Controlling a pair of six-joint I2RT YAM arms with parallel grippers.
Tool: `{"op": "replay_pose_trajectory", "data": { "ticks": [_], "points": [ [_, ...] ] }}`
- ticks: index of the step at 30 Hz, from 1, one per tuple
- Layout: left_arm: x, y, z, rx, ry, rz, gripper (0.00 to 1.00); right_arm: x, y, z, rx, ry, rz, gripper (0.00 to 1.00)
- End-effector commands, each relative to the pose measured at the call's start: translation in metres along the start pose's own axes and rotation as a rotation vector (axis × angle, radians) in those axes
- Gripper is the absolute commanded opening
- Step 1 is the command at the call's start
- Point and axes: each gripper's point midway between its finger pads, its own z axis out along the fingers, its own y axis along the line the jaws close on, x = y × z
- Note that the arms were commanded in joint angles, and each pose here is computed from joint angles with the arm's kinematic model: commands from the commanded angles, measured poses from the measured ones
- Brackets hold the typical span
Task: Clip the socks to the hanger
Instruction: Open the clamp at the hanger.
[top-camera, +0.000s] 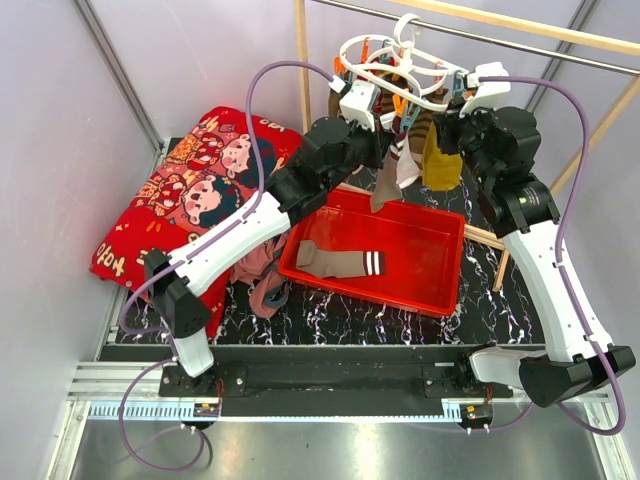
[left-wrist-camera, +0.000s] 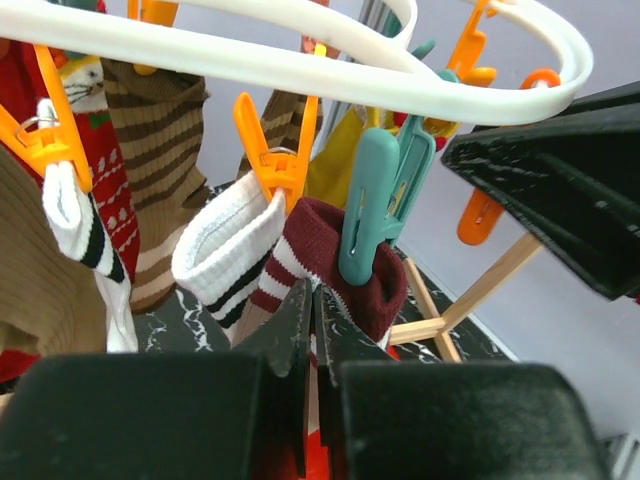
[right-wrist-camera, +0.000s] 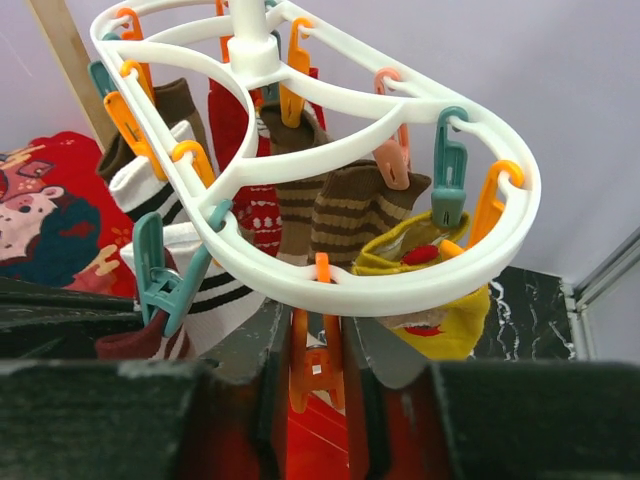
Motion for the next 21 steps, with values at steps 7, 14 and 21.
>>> {"op": "replay_pose_trajectory", "data": {
  "ticks": [7, 14, 21],
  "points": [
    [-0.026, 0.003, -0.021, 0.000, -0.112, 0.069, 0.36, -0.007, 0.011, -0.004, -0.012, -0.037, 0.190, 0.11],
    [0.009, 0.005, -0.048, 0.071, -0.028, 0.206, 0.66, 0.000, 0.014, -0.001, -0.020, -0.039, 0.211, 0.11],
    [0.122, 0.014, -0.082, 0.145, 0.309, 0.385, 0.78, 0.008, 0.016, 0.002, -0.027, -0.028, 0.212, 0.12]
  ]
}}
